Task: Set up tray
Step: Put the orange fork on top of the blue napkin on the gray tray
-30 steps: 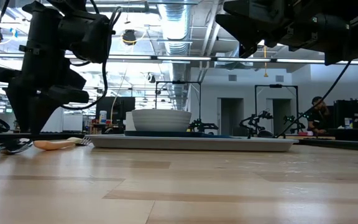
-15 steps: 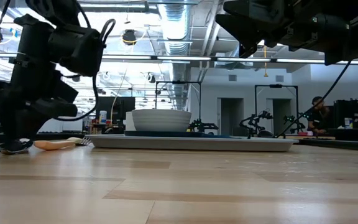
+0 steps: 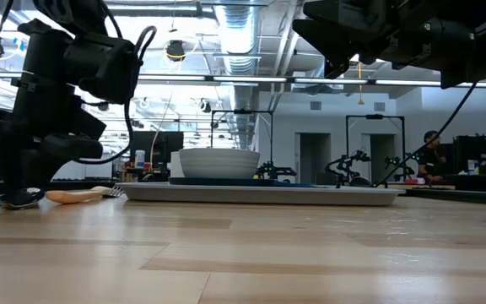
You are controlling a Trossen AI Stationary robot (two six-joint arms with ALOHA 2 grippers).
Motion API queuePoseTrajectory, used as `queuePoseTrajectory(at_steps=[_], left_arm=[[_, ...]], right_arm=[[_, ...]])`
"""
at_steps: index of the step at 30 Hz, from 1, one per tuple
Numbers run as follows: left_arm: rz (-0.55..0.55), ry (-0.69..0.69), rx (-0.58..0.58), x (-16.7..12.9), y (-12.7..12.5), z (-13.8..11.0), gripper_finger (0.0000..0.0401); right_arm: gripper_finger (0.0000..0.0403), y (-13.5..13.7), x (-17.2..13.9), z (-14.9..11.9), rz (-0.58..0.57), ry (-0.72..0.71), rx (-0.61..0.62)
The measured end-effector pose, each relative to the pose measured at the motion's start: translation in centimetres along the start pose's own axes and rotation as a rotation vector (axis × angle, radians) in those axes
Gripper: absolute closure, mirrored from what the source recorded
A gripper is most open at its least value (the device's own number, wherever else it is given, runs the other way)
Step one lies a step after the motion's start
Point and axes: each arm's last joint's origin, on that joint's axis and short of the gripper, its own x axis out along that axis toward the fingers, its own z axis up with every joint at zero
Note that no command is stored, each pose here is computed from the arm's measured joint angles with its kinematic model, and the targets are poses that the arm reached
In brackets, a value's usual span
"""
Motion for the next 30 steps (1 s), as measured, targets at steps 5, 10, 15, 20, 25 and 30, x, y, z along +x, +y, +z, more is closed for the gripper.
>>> queuePoseTrajectory(at_steps=[5, 10, 15, 20, 25, 30], left_arm=[[0.006, 0.003, -0.027, -1.2, -0.4, 0.2, 0.0231], [-0.058, -0.025, -0.032, -3.3, -1.5, 0.7, 0.0232], [-0.13, -0.051, -0.052, -5.1, -2.5, 1.1, 0.0232], [-0.194, -0.051, -0.078, -5.4, -3.0, 1.6, 0.0232], [-0.236, -0.049, -0.111, -5.4, -3.2, 2.5, 0.0232], [-0.234, -0.029, -0.11, -5.3, -2.9, 3.4, 0.0232]], right_arm=[[0.0269, 0.0, 0.0, 0.0, 0.0, 0.0, 0.0], [0.0269, 0.0, 0.0, 0.0, 0.0, 0.0, 0.0], [0.0269, 0.0, 0.0, 0.0, 0.0, 0.0, 0.0], [0.0269, 0.0, 0.0, 0.0, 0.001, 0.0, 0.0], [0.0269, 0.0, 0.0, 0.0, 0.0, 0.0, 0.0], [0.0269, 0.0, 0.0, 0.0, 0.0, 0.0, 0.0]])
